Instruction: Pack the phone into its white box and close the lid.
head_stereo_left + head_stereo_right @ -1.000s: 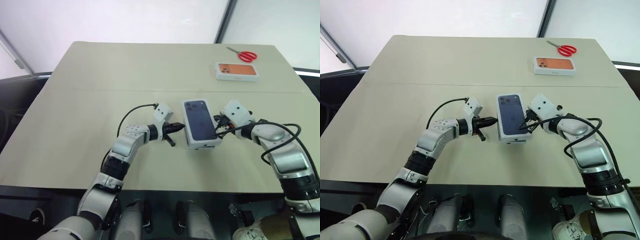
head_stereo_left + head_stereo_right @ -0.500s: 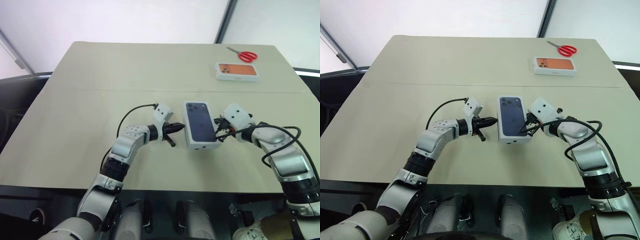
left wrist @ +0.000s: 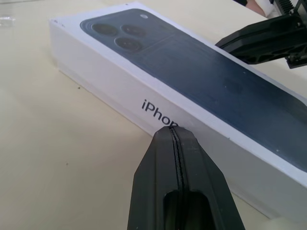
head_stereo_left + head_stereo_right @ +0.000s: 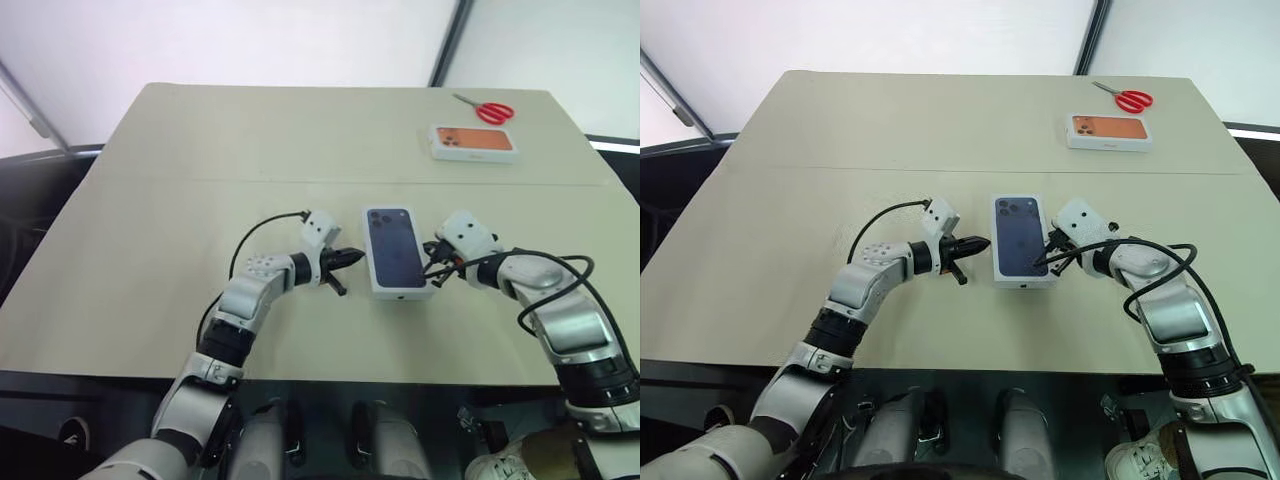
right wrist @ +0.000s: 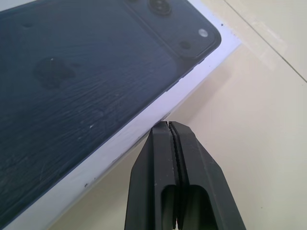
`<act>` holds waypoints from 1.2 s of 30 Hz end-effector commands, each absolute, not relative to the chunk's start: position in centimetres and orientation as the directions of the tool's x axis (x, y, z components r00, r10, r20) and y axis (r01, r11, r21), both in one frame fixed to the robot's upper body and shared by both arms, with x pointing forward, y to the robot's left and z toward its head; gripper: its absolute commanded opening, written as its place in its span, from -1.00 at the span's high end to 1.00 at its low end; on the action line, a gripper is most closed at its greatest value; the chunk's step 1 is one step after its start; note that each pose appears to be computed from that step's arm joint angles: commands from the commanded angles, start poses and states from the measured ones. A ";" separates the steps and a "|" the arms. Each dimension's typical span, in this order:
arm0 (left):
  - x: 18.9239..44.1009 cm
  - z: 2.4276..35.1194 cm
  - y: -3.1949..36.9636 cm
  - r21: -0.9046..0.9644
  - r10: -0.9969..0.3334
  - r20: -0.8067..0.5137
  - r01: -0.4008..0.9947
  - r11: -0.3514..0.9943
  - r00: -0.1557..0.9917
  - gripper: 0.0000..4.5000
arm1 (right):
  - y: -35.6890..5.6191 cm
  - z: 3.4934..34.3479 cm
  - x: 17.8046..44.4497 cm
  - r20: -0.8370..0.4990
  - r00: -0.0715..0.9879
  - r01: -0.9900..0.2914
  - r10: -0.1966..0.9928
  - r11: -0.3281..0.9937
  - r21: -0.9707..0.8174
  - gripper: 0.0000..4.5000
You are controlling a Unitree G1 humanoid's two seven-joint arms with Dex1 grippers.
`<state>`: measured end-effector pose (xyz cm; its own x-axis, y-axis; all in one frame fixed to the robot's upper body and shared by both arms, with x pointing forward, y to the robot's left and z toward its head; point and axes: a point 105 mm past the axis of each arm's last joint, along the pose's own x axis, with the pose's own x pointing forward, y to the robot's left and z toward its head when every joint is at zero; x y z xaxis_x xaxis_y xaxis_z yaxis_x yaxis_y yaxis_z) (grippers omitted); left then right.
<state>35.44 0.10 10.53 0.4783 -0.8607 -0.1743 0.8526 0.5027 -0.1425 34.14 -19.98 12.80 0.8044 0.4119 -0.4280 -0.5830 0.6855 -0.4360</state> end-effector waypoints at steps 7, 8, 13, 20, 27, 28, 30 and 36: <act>38.5 17.0 -1.4 -0.096 -0.833 0.011 0.830 0.550 0.553 1.00 | -19.1 19.4 37.3 -0.149 0.896 -0.426 0.418 0.718 -0.551 0.98; 38.7 17.1 -1.7 -0.082 -0.832 0.007 0.829 0.552 0.555 1.00 | -18.8 19.3 37.6 -0.149 0.892 -0.434 0.427 0.713 -0.550 0.98; 39.6 15.7 -3.1 -0.093 -0.838 -0.037 0.833 0.546 0.545 1.00 | -17.6 17.6 38.7 -0.189 0.871 -0.479 0.453 0.700 -0.529 0.98; 37.0 10.0 -3.5 -0.022 -0.891 -0.218 0.911 0.412 0.398 1.00 | -16.5 12.0 34.8 -0.393 0.718 -0.695 0.574 0.577 -0.429 0.98; 32.5 9.7 -1.6 -0.040 -0.953 -0.226 0.975 0.218 0.204 1.00 | -16.7 11.6 30.5 -0.469 0.581 -0.813 0.665 0.466 -0.348 0.98; 32.3 9.7 -1.4 -0.047 -0.954 -0.226 0.976 0.213 0.197 1.00 | -16.8 11.6 30.2 -0.474 0.572 -0.820 0.669 0.462 -0.337 0.98; 32.3 9.7 0.3 -0.041 -0.943 -0.240 0.968 0.247 0.230 0.89 | -17.6 12.3 30.0 -0.460 0.570 -0.820 0.681 0.503 -0.272 1.00; 35.0 13.5 6.3 0.009 -0.890 -0.185 0.906 0.422 0.417 -0.30 | -18.9 15.9 31.2 -0.325 0.620 -0.784 0.714 0.567 -0.251 -0.08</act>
